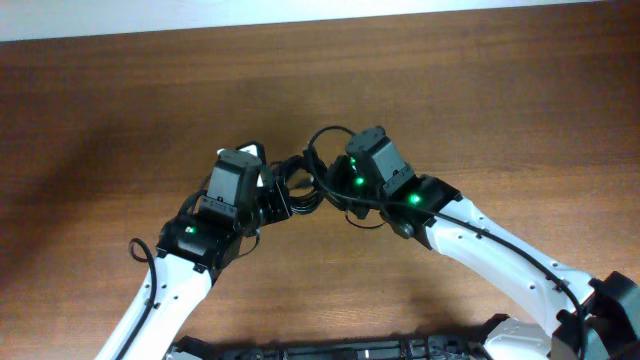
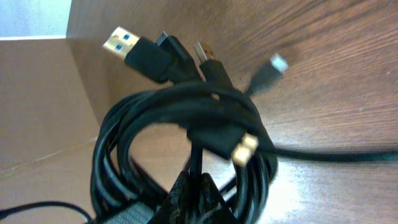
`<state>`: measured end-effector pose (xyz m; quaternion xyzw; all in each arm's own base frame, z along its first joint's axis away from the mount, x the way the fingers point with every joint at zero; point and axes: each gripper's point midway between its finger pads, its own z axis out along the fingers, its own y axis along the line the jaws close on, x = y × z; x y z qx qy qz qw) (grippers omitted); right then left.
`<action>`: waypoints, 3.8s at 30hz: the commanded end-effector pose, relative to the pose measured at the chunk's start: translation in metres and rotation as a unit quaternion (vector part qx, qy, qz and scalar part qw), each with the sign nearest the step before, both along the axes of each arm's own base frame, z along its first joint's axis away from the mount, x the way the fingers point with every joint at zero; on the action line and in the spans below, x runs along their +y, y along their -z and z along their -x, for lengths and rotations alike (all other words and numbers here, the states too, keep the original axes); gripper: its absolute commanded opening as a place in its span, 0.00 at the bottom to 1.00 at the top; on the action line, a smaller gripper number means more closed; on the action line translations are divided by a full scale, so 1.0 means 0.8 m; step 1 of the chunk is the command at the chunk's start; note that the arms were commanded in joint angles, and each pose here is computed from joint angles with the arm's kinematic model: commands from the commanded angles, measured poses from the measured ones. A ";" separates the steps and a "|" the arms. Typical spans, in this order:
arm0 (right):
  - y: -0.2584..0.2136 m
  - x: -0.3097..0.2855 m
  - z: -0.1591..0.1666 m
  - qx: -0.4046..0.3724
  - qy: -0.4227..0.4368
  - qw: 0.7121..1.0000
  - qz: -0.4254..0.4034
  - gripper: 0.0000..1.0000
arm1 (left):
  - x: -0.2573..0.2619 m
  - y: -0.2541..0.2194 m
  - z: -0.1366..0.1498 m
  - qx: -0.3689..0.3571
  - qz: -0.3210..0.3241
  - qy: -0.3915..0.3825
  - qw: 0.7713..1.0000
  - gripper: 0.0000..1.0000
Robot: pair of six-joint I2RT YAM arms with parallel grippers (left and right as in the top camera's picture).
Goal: Untangle cables
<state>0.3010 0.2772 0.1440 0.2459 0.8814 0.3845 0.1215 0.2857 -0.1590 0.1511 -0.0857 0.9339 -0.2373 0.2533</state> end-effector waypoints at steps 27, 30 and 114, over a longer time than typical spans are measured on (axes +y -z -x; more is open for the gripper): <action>0.023 -0.045 0.046 -0.270 -0.465 0.821 0.189 0.32 | 0.005 -0.042 -0.014 -0.126 0.023 0.191 0.973 0.00; 0.012 -0.030 0.055 -0.283 -0.476 0.820 0.144 0.11 | 0.012 -0.046 -0.016 -0.124 0.040 0.184 0.974 0.00; -0.036 -0.081 0.084 -0.306 -0.500 0.794 0.162 0.76 | -0.007 -0.092 0.005 -0.161 0.164 0.262 0.937 0.00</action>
